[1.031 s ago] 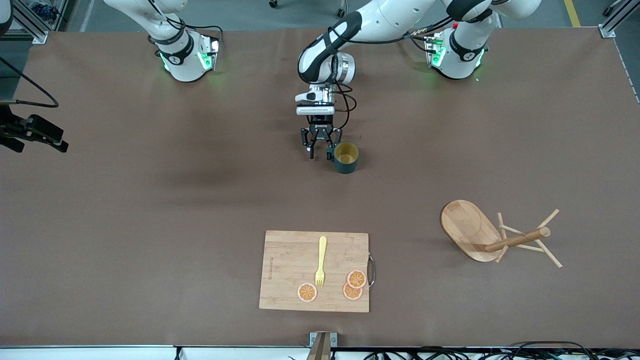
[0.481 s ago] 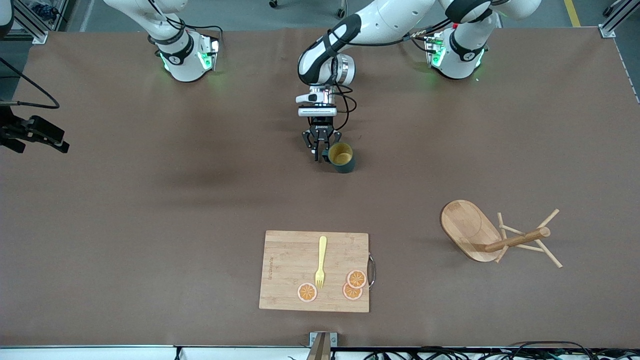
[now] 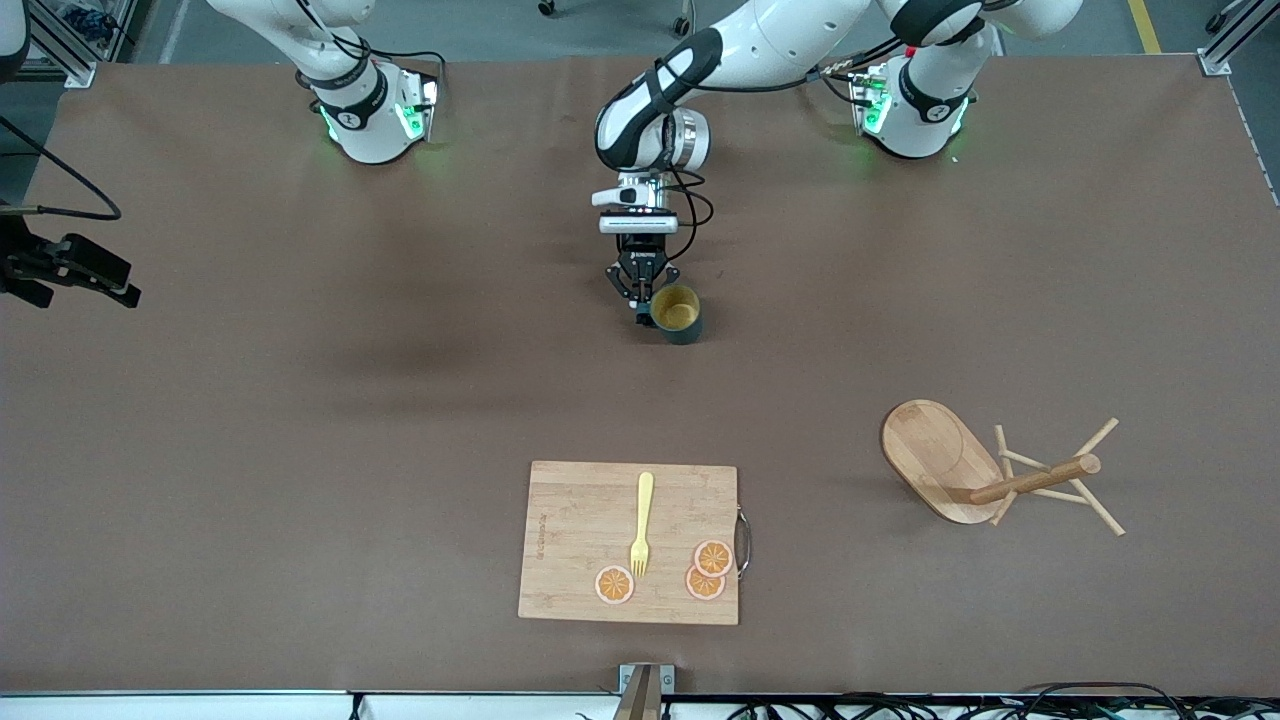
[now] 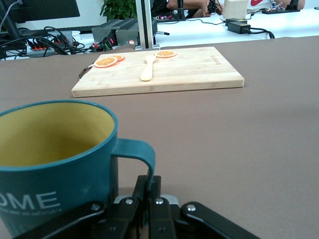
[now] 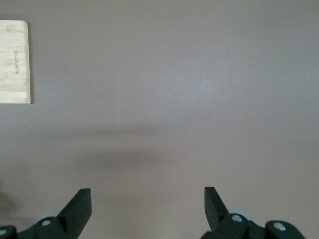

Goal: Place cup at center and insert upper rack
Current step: 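Lift the teal mug up with the left gripper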

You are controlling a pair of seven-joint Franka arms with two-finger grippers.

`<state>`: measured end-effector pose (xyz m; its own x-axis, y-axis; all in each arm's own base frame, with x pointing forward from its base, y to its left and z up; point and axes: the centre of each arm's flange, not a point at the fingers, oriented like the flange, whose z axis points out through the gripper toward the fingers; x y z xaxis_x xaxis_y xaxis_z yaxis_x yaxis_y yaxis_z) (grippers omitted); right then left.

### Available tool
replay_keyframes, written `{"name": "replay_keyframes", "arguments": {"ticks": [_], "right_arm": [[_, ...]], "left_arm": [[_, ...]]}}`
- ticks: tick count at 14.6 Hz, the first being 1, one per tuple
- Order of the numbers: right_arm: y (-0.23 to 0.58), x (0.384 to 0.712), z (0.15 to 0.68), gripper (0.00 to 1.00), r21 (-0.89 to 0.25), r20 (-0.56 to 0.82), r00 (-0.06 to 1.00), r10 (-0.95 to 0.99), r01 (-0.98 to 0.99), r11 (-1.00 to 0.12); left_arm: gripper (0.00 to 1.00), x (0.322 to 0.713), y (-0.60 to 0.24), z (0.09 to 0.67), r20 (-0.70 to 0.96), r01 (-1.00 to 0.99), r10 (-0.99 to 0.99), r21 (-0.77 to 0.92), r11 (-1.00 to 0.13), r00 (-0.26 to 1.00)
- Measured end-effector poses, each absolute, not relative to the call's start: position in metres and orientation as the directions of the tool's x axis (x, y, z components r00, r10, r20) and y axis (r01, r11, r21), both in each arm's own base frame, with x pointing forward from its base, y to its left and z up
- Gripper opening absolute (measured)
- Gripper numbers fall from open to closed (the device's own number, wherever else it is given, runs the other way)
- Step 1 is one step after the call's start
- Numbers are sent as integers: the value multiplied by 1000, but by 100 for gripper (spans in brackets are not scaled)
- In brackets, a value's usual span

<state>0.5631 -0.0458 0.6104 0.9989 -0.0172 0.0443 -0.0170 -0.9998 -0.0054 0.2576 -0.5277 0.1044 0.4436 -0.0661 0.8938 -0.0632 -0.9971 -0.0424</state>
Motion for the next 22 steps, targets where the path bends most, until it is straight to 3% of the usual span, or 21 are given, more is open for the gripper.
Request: {"name": "replay_keyframes", "arguments": {"ticks": [4,8,17,22], "right_arm": [[-46,563,610,100,-5,44,999,-17,-17,-1000],[-46,563,610,100,-5,44,999,-17,-17,-1000],[-46,563,609,100,-6,41,999,-17,-17,-1000],[-46,563,609,100,-6,40,999,-17,-17,-1000]], "left_arm": [[5,273,-537,126,876,-17,17,29,-999,481],[5,307,-550,205,809,78,172,155,-985,563],[5,427,-524,390,571,417,508,294,-860,645],[5,503,-479,441,421,543,677,404,-736,603]]}}
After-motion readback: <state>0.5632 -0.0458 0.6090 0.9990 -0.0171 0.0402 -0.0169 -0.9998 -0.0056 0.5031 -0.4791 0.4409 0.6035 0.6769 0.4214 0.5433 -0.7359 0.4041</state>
